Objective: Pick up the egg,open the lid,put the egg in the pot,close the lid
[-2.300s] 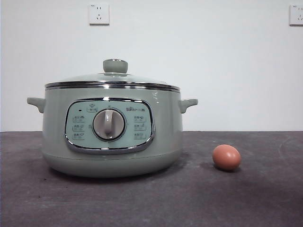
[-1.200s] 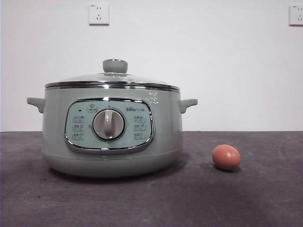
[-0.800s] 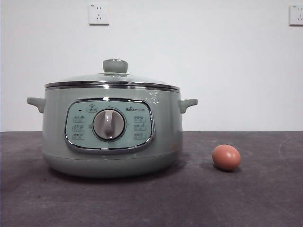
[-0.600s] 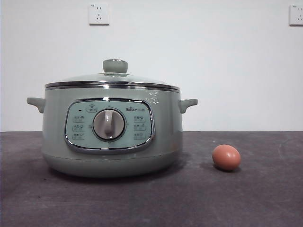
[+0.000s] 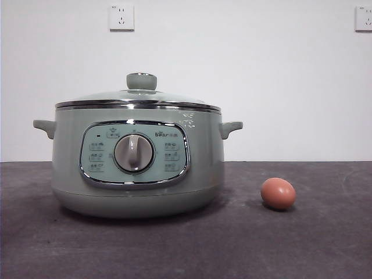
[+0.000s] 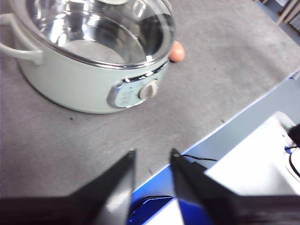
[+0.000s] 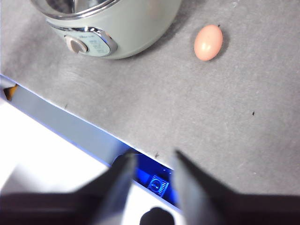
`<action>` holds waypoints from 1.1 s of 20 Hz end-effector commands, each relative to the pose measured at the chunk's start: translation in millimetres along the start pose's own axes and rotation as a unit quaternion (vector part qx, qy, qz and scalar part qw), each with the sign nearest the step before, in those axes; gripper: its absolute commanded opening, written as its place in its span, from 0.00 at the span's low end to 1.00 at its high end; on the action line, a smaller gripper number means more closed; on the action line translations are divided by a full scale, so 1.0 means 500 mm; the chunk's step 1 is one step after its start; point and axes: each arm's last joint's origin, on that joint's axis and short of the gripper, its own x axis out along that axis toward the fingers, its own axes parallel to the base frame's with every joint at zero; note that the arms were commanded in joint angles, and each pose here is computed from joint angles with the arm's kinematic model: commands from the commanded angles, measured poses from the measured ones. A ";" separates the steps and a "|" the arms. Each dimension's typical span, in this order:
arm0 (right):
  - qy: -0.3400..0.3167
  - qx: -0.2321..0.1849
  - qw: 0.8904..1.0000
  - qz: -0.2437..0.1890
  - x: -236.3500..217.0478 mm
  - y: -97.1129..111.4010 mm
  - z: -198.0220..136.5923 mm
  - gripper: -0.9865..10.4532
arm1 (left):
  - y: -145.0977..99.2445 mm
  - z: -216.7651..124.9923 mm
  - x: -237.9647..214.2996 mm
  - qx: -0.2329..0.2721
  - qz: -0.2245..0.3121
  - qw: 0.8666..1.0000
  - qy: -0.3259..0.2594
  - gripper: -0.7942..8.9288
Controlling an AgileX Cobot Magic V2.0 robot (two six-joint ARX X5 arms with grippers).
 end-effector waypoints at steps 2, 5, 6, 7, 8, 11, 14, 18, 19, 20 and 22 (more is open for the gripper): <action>-0.003 0.009 1.000 0.001 0.000 0.000 0.003 0.65 | -0.001 0.002 -0.001 -0.001 0.000 1.000 -0.003 0.79; -0.004 0.010 1.000 0.001 0.003 -0.002 0.008 0.63 | -0.001 0.002 -0.001 -0.001 0.000 1.000 -0.003 0.79; -0.006 0.012 1.000 0.000 0.006 -0.004 0.012 0.63 | -0.001 0.002 -0.001 -0.001 0.000 1.000 -0.003 0.79; -0.008 0.011 1.000 0.000 0.010 -0.007 0.018 0.63 | -0.001 0.002 -0.001 -0.001 0.000 1.000 -0.003 0.79; -0.008 0.012 1.000 0.000 0.014 -0.010 0.023 0.63 | -0.001 0.002 -0.001 -0.001 -0.001 1.000 -0.003 0.79; -0.002 0.023 1.000 0.001 0.042 -0.028 0.052 0.63 | -0.001 0.002 -0.001 -0.001 -0.001 1.000 -0.003 0.79; 0.009 0.020 1.000 0.010 0.089 -0.044 0.090 0.63 | -0.001 0.002 -0.001 -0.001 -0.001 1.000 -0.003 0.79; 0.040 0.000 0.999 -0.016 0.192 -0.053 0.141 0.63 | -0.001 0.002 -0.001 -0.001 0.000 1.000 -0.004 0.79; 0.048 -0.003 0.998 -0.029 0.220 -0.054 0.151 0.63 | -0.001 0.002 -0.001 -0.001 0.000 1.000 -0.003 0.79; 0.054 -0.006 0.998 -0.041 0.248 -0.054 0.159 0.63 | -0.001 0.002 -0.001 -0.001 0.000 1.000 -0.004 0.79; 0.064 -0.018 0.996 -0.061 0.301 -0.056 0.171 0.63 | -0.001 0.002 -0.001 -0.001 0.000 1.000 -0.004 0.79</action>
